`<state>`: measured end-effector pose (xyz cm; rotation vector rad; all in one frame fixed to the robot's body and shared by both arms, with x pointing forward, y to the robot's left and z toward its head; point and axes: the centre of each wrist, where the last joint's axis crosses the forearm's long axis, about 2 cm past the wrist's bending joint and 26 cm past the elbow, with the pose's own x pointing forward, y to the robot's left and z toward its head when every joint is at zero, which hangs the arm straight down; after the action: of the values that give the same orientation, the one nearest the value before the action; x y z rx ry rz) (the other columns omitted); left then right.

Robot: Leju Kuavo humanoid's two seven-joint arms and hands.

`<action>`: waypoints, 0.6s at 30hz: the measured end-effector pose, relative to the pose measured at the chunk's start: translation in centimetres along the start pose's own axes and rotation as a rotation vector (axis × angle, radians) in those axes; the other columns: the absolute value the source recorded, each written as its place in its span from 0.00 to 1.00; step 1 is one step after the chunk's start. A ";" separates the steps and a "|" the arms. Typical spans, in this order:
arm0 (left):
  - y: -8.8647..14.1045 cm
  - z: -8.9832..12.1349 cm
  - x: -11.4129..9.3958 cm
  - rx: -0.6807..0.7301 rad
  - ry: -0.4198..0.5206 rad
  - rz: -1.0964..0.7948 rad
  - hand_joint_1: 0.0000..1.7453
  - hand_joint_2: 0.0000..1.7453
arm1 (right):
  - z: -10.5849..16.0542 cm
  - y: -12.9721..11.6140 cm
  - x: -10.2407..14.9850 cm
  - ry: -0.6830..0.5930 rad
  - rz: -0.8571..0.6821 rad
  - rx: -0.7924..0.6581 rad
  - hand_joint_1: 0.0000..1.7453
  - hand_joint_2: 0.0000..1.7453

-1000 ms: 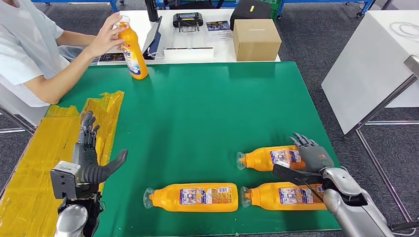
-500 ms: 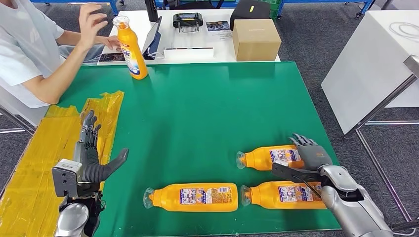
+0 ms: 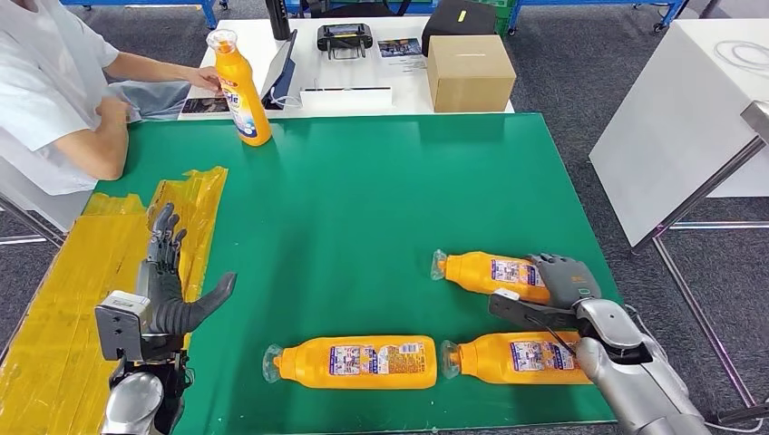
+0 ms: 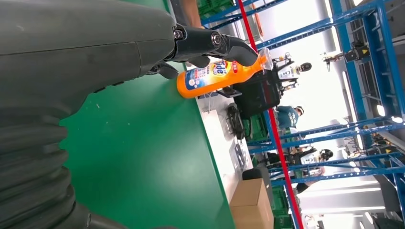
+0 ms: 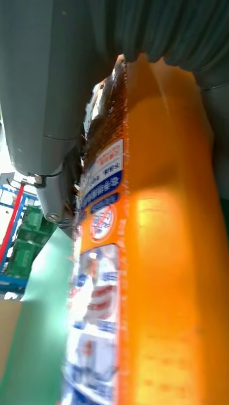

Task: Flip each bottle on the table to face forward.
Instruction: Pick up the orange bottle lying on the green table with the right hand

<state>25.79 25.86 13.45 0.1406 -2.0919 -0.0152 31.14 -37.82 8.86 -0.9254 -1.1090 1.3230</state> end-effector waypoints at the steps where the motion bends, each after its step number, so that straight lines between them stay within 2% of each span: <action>1: 0.0 0.0 0.0 -0.001 0.000 -0.002 0.00 1.00 | 0.0 0.0 0.4 -0.015 -0.028 -0.021 1.00 1.00; 5: 0.0 0.2 0.2 -0.007 0.000 -0.014 0.00 1.00 | 0.3 -0.5 2.5 -0.076 -0.172 -0.160 1.00 1.00; 9: -0.1 0.4 0.5 -0.026 -0.005 -0.023 0.00 1.00 | 1.0 -2.1 5.6 -0.146 -0.368 -0.416 1.00 1.00; 18: -1.2 0.0 1.0 -0.122 -0.001 -0.030 0.00 1.00 | 3.2 -4.2 10.1 -0.318 -0.726 -0.705 1.00 1.00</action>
<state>25.40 24.61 14.24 0.0974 -2.0838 -0.1608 28.38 -28.32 14.54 -0.6809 -1.9936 0.4696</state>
